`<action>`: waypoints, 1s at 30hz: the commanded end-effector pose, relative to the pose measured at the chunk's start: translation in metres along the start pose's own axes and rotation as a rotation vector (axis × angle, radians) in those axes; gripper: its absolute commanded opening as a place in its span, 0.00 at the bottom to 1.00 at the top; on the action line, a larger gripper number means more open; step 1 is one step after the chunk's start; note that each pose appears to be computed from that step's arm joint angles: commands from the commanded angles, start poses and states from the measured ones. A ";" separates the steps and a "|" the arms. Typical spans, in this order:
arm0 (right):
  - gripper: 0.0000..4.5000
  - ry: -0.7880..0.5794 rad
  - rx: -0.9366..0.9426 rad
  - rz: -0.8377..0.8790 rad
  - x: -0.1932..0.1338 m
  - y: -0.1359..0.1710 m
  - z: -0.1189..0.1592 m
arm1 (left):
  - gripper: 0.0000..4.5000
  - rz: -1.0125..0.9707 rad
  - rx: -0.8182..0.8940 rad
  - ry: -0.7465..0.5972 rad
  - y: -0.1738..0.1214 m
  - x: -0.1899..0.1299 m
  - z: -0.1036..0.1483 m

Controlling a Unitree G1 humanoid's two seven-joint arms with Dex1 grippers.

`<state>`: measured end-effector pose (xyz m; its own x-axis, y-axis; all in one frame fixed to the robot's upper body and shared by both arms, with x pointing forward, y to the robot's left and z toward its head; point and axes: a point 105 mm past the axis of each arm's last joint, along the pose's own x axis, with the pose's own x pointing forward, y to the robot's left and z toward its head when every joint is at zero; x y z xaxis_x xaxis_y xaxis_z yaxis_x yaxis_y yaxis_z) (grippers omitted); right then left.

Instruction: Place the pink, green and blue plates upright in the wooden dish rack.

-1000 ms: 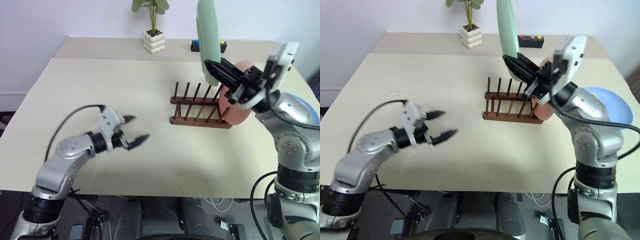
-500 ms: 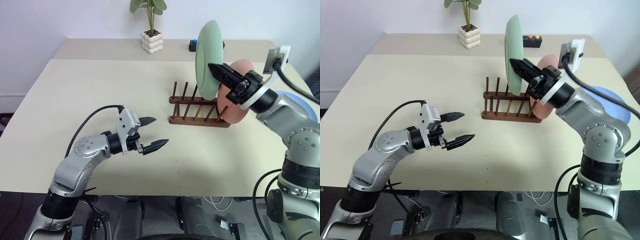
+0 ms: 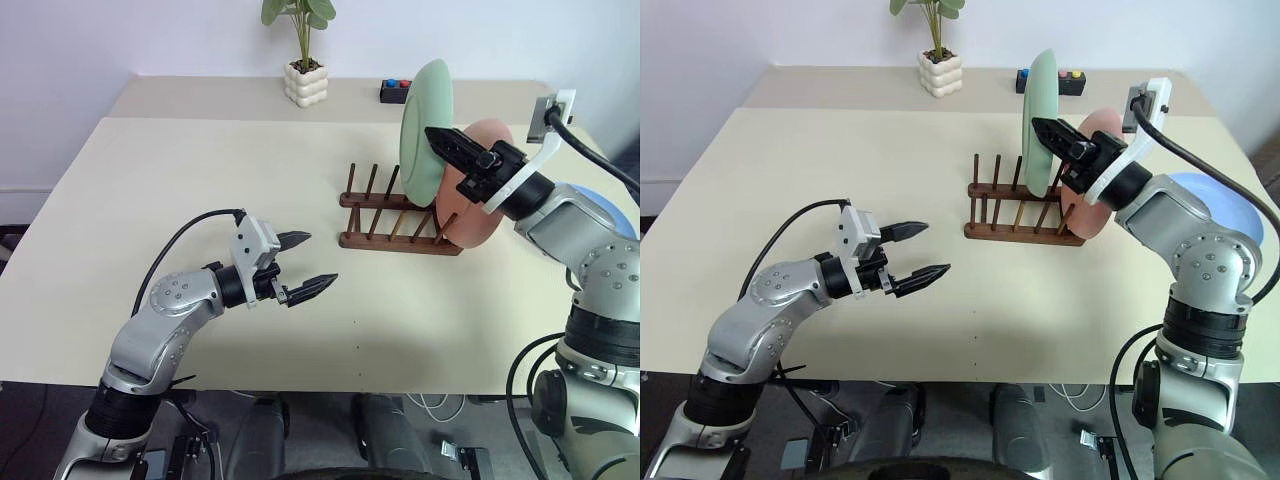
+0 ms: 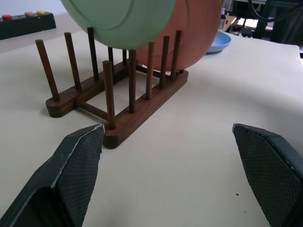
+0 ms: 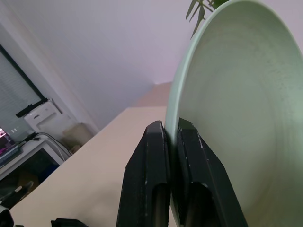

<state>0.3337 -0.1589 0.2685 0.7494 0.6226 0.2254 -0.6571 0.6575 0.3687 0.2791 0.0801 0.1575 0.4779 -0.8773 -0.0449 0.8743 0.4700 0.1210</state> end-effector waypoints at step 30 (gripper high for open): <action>0.99 0.002 -0.556 0.091 -0.016 0.037 0.041 | 1.00 0.006 0.036 -0.047 0.001 0.002 0.013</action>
<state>0.3157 -0.1642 0.2914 0.7317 0.6609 0.1666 -0.6648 0.7460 -0.0397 0.2813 0.0795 0.1583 0.4859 -0.8732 -0.0376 0.8697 0.4787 0.1199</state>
